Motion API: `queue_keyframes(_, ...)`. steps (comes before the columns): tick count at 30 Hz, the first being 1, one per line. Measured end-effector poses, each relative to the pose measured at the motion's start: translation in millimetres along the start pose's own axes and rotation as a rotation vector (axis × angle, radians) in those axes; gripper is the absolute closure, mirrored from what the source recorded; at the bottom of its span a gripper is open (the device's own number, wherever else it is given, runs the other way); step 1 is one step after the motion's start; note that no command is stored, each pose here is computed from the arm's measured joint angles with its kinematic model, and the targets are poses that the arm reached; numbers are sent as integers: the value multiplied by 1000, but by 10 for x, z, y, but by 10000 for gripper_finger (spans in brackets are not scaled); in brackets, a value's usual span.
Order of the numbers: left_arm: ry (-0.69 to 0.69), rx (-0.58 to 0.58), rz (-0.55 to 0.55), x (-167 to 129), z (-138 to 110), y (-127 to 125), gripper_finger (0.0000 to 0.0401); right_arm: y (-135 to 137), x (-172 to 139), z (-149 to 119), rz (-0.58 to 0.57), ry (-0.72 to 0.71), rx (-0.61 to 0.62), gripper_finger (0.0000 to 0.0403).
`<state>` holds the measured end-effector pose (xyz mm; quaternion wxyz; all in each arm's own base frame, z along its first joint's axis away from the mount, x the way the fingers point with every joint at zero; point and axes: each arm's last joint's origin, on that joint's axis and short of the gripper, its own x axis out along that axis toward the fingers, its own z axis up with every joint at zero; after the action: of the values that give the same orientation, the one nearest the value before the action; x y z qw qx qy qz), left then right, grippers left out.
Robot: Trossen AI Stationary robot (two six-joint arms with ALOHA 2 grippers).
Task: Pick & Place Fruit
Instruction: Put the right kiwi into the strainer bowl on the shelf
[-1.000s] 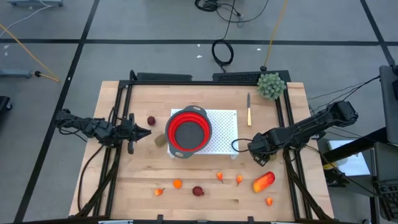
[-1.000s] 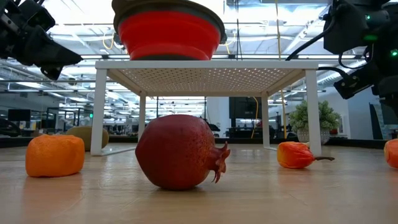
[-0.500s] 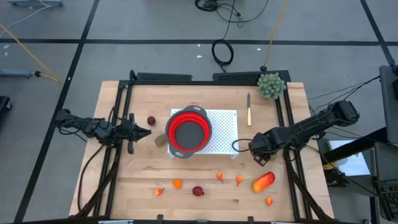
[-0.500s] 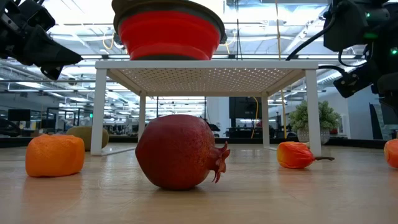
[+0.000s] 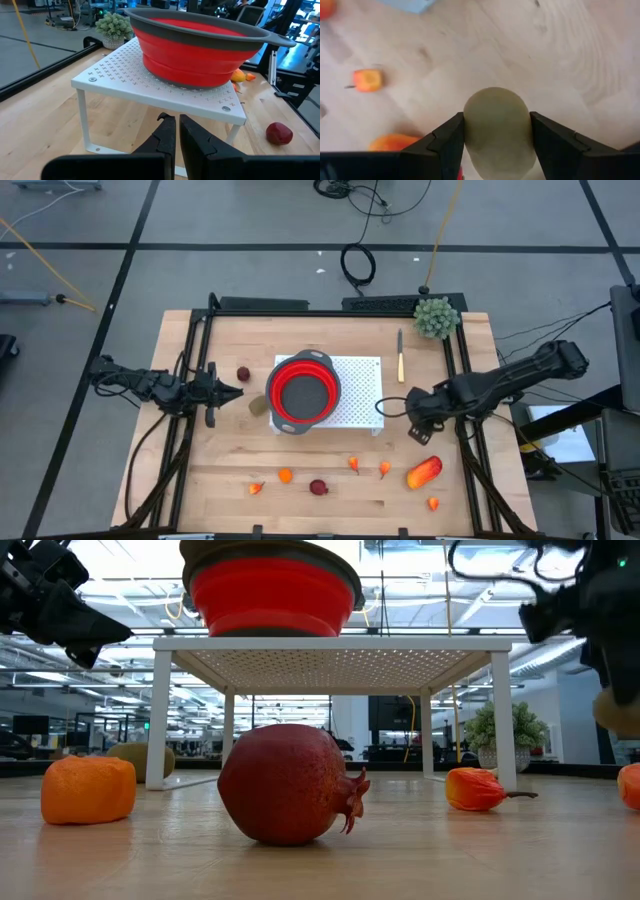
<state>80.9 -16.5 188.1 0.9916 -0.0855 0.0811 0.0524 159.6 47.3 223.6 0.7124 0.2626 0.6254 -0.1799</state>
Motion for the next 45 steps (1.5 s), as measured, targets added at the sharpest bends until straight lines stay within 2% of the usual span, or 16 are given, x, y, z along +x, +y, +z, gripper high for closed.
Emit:
queue_keyframes(7, 6, -13, -24, 0, -2, -7, 380, -33, -191, -32, 102, -83, -125, 203)
queue_keyframes(16, 7, -26, -24, 0, -2, -7, 380, 26, -396, -5, 312, -284, -343, 203)
queue_keyframes(30, 6, -29, -24, 0, -2, -7, 380, 100, -707, 22, 566, -563, -502, 203)
queue_keyframes(35, 6, -29, -24, 0, -2, -7, 380, 155, -814, 50, 637, -689, -609, 203)
queue_keyframes(45, 7, -31, -24, 0, -2, -7, 380, 291, -955, 12, 695, -898, -845, 202)
